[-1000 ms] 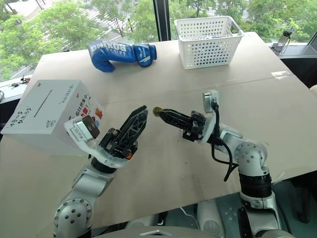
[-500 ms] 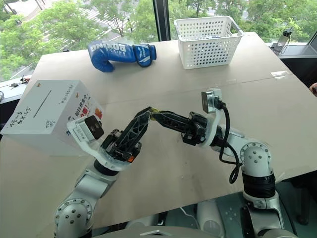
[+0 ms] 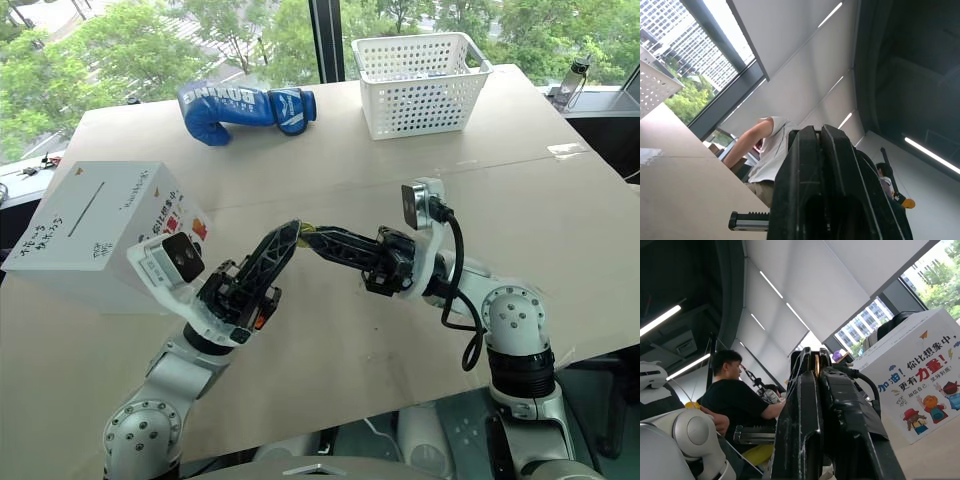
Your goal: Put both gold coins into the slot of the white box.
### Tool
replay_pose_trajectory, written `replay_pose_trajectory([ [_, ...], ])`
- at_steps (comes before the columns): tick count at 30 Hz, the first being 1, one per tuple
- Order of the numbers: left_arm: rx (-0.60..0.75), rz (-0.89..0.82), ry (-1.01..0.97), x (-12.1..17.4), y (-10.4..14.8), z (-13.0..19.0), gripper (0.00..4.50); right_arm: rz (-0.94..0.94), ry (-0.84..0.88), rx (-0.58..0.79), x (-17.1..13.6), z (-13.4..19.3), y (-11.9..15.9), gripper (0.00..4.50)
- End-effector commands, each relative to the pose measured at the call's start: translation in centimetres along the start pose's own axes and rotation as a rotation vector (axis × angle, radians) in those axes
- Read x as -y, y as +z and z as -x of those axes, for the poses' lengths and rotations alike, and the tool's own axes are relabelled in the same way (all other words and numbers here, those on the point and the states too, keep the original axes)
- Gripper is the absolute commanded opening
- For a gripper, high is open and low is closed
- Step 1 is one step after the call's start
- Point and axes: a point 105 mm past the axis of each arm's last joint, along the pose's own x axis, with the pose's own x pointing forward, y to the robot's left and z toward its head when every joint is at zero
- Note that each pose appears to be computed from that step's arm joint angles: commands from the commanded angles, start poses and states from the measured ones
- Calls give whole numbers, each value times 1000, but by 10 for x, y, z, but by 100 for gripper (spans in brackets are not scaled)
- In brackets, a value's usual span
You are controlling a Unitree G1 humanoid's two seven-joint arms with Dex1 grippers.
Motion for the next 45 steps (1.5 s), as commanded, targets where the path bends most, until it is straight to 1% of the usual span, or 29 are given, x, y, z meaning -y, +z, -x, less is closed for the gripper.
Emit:
replay_pose_trajectory([
  [1, -37, 17, -75, 12, -4, -4, 11, 48, 30, -1, -8, -5, 6, 0],
  [4, -53, 23, -68, 11, -7, -4, 11, 48, 33, -7, -8, -7, 6, 0],
  [6, -53, 24, -60, 10, -7, -4, 0, 39, 33, -11, -7, -7, 6, 61],
  [7, -51, 22, -56, 10, -6, -4, 0, 33, 35, -10, -7, -8, 5, 94],
  [8, -50, 22, -54, 10, -6, -3, 0, 29, 38, -8, -8, -8, 5, 143],
  [9, -38, 10, -42, 8, -3, -3, 0, 30, 30, -6, -7, -7, 6, 165],
  [11, 10, -22, -3, 4, 8, -1, 0, 35, 4, 2, -4, -5, 8, 293],
  [12, 31, -33, 14, 1, 13, 0, 0, 38, -6, 5, -2, -4, 9, 325],
  [14, 56, -89, 57, -3, 26, 4, 0, 47, -21, -21, -1, 3, 8, 426],
  [15, 52, -135, 88, -5, 33, 6, 0, 62, -34, -39, 1, 7, 7, 446],
  [20, 30, -314, 226, -13, 64, 10, 0, 151, -82, -66, 9, 19, 14, 446],
  [22, 12, -452, 314, -17, 86, 8, 0, 281, -130, -107, 19, 20, 19, 446],
  [24, -26, -599, 392, -18, 109, 4, 0, 424, -143, -125, 23, 14, 30, 446],
  [26, -75, -742, 501, -19, 134, 2, 0, 509, -123, -101, 20, 0, 46, 446],
  [28, -104, -840, 535, -13, 154, -1, 0, 610, -102, -144, 18, -9, 49, 446],
  [30, -141, -895, 577, -10, 173, 0, 0, 702, -88, -193, 18, -14, 48, 446],
  [33, -174, -943, 663, -10, 196, 6, 0, 752, -67, -199, 17, -22, 51, 446],
  [35, -242, -986, 793, -18, 216, 27, 0, 775, -42, -202, 14, -29, 51, 446],
  [37, -282, -999, 879, -25, 229, 49, 0, 806, -32, -221, 14, -32, 50, 446],
  [39, -313, -966, 960, -35, 236, 75, 0, 830, -28, -243, 16, -34, 48, 446],
  [43, -343, -882, 1001, -43, 238, 108, 0, 849, -26, -256, 17, -38, 45, 446],
  [45, -338, -846, 991, -43, 240, 118, 0, 853, -26, -259, 19, -39, 44, 446],
])
